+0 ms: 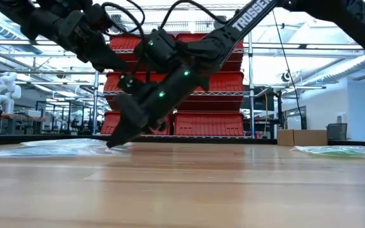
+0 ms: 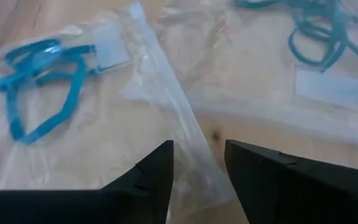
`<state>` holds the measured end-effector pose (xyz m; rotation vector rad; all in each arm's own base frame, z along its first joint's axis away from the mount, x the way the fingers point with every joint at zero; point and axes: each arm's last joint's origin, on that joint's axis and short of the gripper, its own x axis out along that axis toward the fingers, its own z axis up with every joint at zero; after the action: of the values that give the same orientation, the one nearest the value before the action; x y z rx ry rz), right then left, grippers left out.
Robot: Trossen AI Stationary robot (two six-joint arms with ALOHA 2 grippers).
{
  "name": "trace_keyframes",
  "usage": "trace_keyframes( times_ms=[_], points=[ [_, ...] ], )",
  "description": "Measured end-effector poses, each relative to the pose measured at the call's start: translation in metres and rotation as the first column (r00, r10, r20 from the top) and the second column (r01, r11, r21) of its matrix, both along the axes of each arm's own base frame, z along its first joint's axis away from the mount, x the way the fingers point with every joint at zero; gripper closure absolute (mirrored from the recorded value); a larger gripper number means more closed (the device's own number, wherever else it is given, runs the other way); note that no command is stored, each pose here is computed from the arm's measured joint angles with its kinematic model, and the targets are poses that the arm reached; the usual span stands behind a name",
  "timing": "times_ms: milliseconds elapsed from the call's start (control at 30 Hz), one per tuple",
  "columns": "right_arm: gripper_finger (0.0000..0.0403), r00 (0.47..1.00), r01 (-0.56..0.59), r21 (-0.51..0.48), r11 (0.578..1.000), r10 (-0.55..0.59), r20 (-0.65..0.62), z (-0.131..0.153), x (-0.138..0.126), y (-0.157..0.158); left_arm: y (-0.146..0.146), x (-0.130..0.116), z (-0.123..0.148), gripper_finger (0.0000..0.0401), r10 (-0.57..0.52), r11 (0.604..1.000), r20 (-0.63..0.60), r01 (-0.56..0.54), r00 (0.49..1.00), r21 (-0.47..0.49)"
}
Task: Sort rubber bands
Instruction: Close the bottom left transparent zip bag
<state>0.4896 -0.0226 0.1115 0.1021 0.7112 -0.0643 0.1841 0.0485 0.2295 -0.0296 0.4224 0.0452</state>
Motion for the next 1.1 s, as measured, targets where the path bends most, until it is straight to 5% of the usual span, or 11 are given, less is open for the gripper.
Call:
trace_keyframes(
  times_ms=[267,500,600,900,1100],
  points=[
    [0.0279,0.998,-0.059,0.029,0.998,0.059,0.021,-0.006,0.011,-0.005,-0.001,-0.004,0.001,0.0322,0.009,1.000,0.019,-0.009,1.000,-0.014],
    [0.0383,0.991,-0.133,-0.002,0.991,0.133,0.009,-0.004,0.010,0.006,0.000,-0.005,0.002,0.0322,0.059,0.998,0.020,-0.059,0.998,0.005],
    [0.0391,0.989,-0.150,-0.006,0.989,0.150,-0.010,0.002,0.007,0.012,0.004,-0.006,0.002,0.0322,0.157,0.987,0.019,-0.158,0.987,0.044],
    [0.0400,0.981,-0.132,-0.176,0.975,0.103,-0.165,0.057,-0.019,0.042,0.015,-0.008,0.005,0.0322,0.216,0.974,0.131,-0.223,0.968,0.042],
    [0.0402,0.971,-0.091,-0.292,0.952,0.020,-0.238,0.108,-0.051,0.053,0.015,-0.014,-0.013,0.0343,0.097,0.994,0.321,-0.109,0.942,0.022]
  ],
)
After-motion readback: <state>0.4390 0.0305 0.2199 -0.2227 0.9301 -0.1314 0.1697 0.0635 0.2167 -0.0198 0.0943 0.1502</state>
